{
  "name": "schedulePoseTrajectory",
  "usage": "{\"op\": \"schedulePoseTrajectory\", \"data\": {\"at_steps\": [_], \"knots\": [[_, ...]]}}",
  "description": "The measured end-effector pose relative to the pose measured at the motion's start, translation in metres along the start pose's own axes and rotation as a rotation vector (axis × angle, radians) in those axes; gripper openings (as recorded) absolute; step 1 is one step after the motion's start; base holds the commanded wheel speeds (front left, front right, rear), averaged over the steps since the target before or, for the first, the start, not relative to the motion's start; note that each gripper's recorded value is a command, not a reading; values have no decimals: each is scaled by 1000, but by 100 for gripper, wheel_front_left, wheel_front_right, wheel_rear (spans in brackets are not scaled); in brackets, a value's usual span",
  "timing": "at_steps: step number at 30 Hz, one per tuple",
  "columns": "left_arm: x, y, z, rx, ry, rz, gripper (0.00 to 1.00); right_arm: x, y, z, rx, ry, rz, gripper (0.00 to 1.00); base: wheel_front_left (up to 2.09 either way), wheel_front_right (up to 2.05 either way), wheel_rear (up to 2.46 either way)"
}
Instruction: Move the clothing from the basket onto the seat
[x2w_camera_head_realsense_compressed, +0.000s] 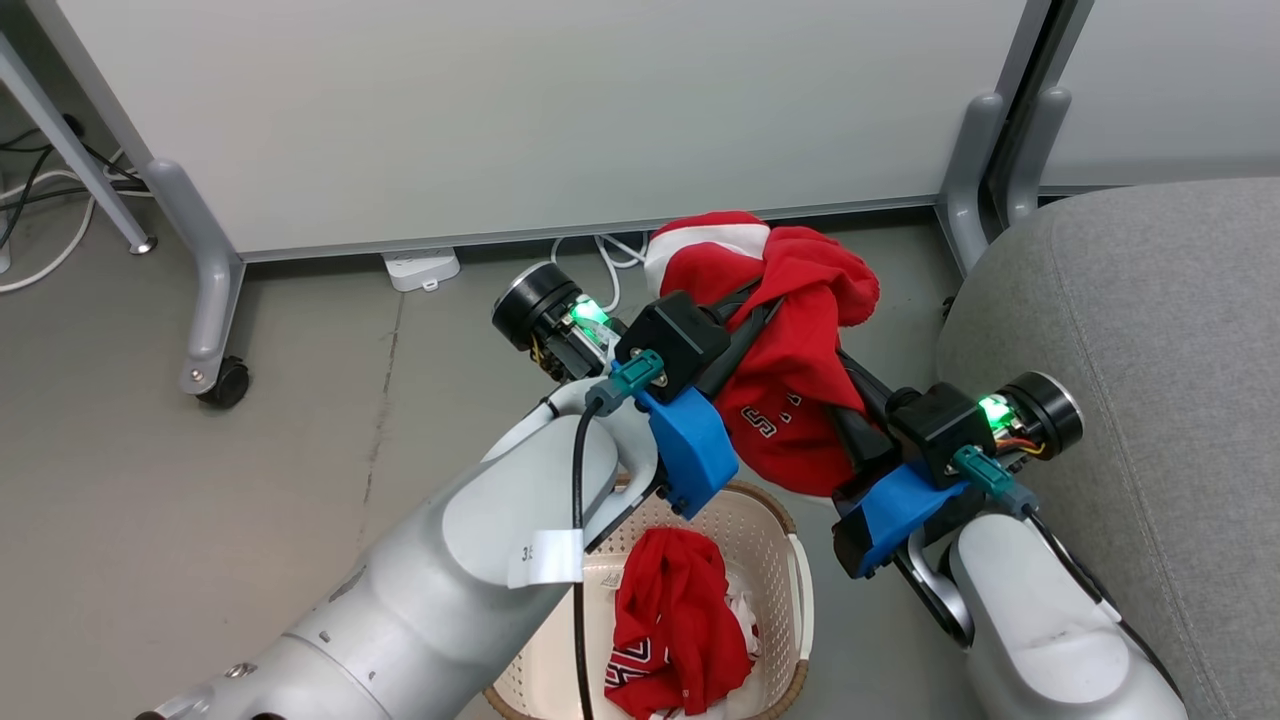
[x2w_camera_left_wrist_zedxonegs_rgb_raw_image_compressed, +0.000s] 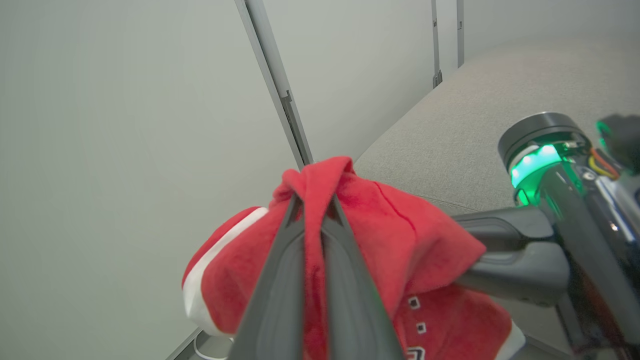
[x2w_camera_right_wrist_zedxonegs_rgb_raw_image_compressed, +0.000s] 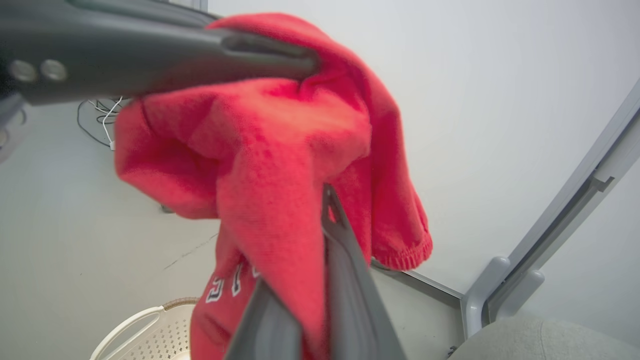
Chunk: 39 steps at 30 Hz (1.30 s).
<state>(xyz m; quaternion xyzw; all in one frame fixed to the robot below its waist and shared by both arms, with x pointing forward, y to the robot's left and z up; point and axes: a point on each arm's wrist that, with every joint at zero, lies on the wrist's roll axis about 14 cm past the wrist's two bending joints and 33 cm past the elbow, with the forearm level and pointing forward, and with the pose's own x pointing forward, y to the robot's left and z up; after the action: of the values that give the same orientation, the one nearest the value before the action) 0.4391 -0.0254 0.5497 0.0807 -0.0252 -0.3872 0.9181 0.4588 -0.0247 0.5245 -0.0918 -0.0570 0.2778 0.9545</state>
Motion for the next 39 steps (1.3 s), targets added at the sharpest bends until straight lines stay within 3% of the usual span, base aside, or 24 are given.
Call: {"op": "schedulePoseTrajectory", "data": {"at_steps": [28, 29, 39], "knots": [[2, 3, 2, -6, -7, 9, 0, 2, -4, -1, 6, 0, -7, 0, 0, 0, 0], [2, 4, 1, -7, -6, 12, 100, 2, -4, -1, 7, 0, -7, 0, 0, 0, 0], [6, 4, 4, -5, -17, 13, 100, 1, -7, -3, 15, 2, -19, 0, 0, 0, 0]]}}
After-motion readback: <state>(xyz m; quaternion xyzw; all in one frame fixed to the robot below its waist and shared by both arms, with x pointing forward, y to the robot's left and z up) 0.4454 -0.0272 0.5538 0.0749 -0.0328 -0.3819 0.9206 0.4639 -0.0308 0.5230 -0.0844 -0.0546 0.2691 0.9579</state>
